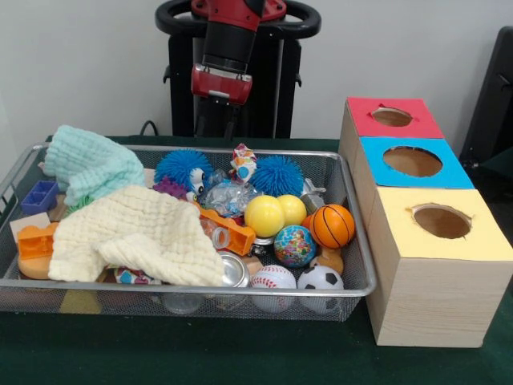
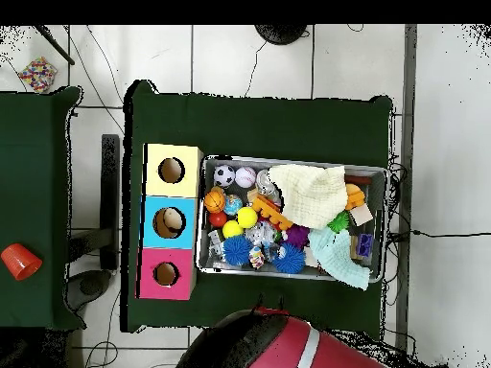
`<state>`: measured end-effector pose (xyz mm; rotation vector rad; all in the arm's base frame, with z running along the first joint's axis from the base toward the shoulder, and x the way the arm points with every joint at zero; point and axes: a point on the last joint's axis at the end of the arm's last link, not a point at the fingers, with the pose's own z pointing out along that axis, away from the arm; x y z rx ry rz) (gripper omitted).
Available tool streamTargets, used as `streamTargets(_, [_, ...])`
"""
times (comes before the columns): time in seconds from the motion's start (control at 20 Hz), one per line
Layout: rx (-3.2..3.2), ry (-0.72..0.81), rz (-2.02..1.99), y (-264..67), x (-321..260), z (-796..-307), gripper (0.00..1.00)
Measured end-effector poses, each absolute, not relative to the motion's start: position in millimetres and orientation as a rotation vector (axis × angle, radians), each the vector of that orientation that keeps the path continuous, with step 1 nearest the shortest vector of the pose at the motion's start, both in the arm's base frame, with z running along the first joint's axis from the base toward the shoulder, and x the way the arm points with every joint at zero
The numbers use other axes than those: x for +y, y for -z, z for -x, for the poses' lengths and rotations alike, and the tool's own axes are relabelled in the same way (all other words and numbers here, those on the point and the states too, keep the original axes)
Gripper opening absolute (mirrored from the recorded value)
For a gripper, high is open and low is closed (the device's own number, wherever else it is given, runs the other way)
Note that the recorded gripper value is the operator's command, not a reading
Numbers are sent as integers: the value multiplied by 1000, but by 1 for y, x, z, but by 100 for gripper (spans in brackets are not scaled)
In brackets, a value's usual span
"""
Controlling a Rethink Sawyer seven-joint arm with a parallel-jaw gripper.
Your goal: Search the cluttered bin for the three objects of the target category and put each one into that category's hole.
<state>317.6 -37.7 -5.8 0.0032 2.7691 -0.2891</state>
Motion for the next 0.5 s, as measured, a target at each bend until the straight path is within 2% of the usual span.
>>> streamTargets(0.5, [2766, 280, 42, 6, -27, -319, 100])
